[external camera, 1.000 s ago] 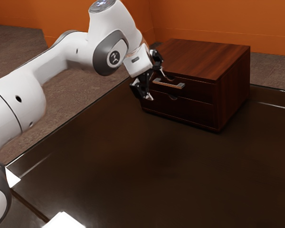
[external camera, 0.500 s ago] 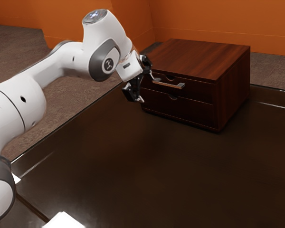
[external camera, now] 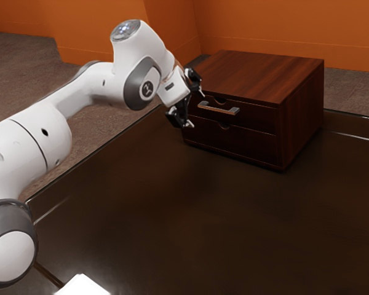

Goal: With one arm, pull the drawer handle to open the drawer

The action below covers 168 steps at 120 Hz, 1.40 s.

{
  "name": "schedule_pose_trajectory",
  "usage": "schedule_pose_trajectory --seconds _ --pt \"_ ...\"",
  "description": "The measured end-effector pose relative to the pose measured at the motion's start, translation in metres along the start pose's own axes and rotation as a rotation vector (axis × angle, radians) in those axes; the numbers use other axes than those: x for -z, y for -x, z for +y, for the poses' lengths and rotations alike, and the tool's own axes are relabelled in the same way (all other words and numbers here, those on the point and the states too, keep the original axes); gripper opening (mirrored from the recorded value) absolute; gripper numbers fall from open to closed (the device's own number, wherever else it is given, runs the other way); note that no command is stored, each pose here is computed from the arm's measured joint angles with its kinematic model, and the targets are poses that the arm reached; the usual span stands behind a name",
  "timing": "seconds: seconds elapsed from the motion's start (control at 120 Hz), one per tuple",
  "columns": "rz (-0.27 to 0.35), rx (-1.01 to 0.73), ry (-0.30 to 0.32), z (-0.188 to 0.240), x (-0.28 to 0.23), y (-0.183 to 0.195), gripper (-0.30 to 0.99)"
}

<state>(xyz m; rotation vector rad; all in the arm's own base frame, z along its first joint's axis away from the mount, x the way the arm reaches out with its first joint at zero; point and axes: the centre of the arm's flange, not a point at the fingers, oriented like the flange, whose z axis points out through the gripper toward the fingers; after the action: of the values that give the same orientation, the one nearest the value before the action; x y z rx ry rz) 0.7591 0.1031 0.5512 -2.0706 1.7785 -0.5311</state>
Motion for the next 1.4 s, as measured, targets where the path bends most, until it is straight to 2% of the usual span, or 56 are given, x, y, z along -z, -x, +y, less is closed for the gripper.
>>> schedule_pose_trajectory --seconds 0.592,0.767,0.958,1.4 --pt "0.016 -0.020 0.000 -0.001 -0.005 -0.015 0.69" --pt "0.010 -0.025 0.031 0.004 -0.005 -0.016 0.69" --pt "0.018 -0.048 0.056 0.008 -0.008 -0.034 0.69" --pt "0.032 -0.071 0.066 0.010 -0.010 -0.053 0.69"
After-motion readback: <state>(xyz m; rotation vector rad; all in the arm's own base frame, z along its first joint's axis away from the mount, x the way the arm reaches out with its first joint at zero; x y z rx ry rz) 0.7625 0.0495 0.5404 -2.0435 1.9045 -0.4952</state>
